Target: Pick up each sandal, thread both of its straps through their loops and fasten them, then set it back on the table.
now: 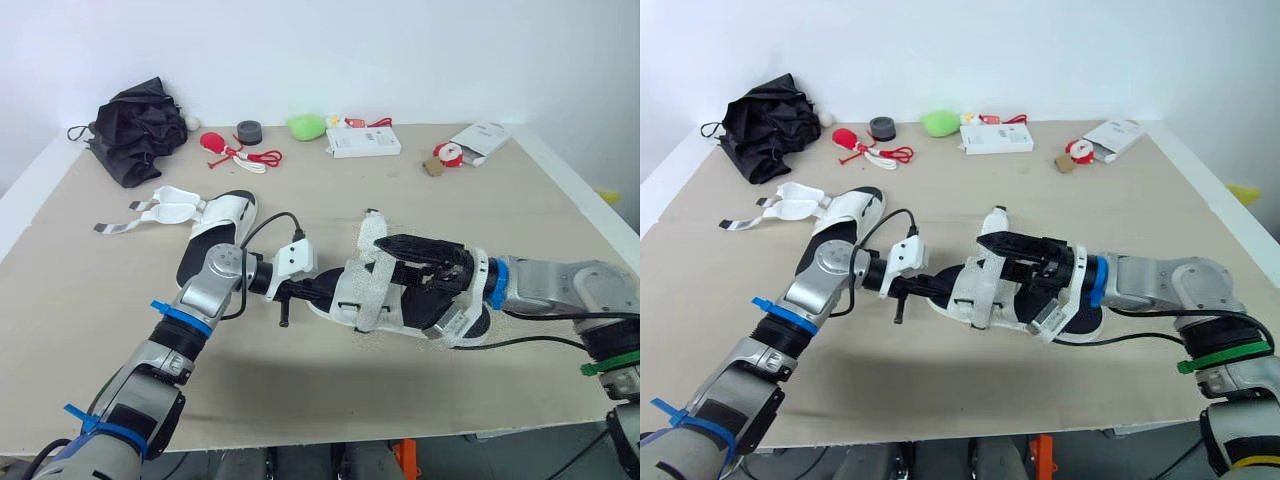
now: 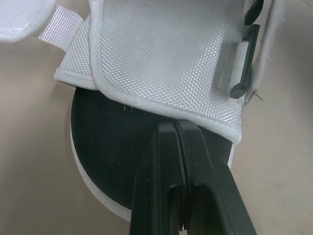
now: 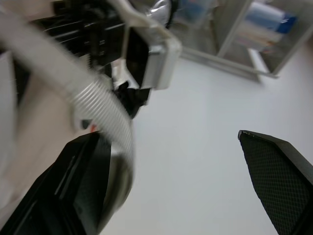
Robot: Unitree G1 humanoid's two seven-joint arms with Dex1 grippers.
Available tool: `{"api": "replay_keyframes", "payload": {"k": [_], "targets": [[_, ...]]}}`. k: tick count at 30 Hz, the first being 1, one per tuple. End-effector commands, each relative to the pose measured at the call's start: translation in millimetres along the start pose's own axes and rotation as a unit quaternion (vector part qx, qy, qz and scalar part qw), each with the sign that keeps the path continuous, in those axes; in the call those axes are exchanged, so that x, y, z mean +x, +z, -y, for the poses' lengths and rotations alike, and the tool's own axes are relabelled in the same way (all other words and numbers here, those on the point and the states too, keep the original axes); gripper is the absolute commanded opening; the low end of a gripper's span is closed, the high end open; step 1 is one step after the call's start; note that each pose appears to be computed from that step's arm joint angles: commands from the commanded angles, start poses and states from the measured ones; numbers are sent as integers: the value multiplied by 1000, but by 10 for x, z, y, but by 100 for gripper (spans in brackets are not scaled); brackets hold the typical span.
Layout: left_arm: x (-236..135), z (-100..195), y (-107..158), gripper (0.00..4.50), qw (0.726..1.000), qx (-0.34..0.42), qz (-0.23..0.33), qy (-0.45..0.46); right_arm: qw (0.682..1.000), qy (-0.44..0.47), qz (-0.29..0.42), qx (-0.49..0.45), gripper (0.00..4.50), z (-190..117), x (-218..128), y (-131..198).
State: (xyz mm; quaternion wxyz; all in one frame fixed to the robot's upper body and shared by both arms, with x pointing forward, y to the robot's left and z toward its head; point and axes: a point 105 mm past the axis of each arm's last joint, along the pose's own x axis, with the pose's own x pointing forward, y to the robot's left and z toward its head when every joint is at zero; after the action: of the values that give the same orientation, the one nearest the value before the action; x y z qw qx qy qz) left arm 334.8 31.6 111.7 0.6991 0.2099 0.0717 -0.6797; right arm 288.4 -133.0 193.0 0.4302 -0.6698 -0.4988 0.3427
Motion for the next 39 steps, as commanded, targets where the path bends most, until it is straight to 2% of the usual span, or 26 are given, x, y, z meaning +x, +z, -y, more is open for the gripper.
{"api": "replay_keyframes", "payload": {"k": [1, 3, 6, 8, 9, 11, 12, 14, 15, 18, 19, 20, 22, 24, 26, 27, 30, 36, 39], "targets": [[62, 56, -147, 0, 999, -14, -30, -14, 998, 51, 14, 44, 445, -66, -109, 113], [64, 54, -145, 0, 999, -14, -30, -14, 993, 85, 13, 75, 445, -135, -178, 175], [64, 47, -143, 0, 999, -14, -30, -15, 979, 147, -31, 140, 445, -198, -416, 145], [63, 46, -142, 0, 999, -15, -28, -14, 957, 137, -113, 229, 445, -67, -549, -46], [65, 47, -144, 0, 999, -16, -27, -14, 935, 131, -158, 288, 445, -22, -628, -152], [70, 58, -151, 0, 999, -17, -27, -15, 885, 123, -206, 399, 445, 43, -749, -233], [77, 63, -154, 0, 999, -19, -26, -16, 839, 107, -222, 485, 445, 75, -795, -230], [87, 71, -158, 0, 999, -22, -25, -17, 771, 81, -206, 597, 445, 177, -787, -139], [89, 75, -160, 0, 999, -22, -24, -17, 752, 77, -197, 624, 445, 217, -774, -99], [94, 76, -170, 0, 999, -25, -25, -18, 612, 44, -128, 779, 445, 422, -623, 169], [94, 79, -170, 0, 999, -26, -25, -18, 568, 49, -102, 815, 445, 453, -575, 299], [95, 83, -169, 0, 999, -26, -25, -19, 542, 56, -86, 834, 445, 456, -537, 406], [97, 82, -163, 0, 999, -27, -23, -18, 470, 56, -59, 879, 445, 407, -434, 664], [101, 85, -157, 0, 999, -28, -22, -18, 431, 55, -72, 898, 445, 263, -364, 819], [104, 97, -153, 0, 999, -30, -20, -18, 425, 59, -105, 897, 445, 67, -308, 905], [108, 105, -154, 0, 999, -30, -20, -19, 408, 55, -146, 900, 445, -153, -311, 909], [116, 114, -153, 0, 999, -30, -20, -20, 411, 42, -209, 887, 445, -545, -297, 874], [120, 126, -140, 0, 999, -30, -19, -20, 422, 6, -239, 874, 445, -722, -224, 694], [119, 129, -145, 0, 999, -31, -21, -20, 409, 0, -215, 887, 445, -670, -140, 681]]}}
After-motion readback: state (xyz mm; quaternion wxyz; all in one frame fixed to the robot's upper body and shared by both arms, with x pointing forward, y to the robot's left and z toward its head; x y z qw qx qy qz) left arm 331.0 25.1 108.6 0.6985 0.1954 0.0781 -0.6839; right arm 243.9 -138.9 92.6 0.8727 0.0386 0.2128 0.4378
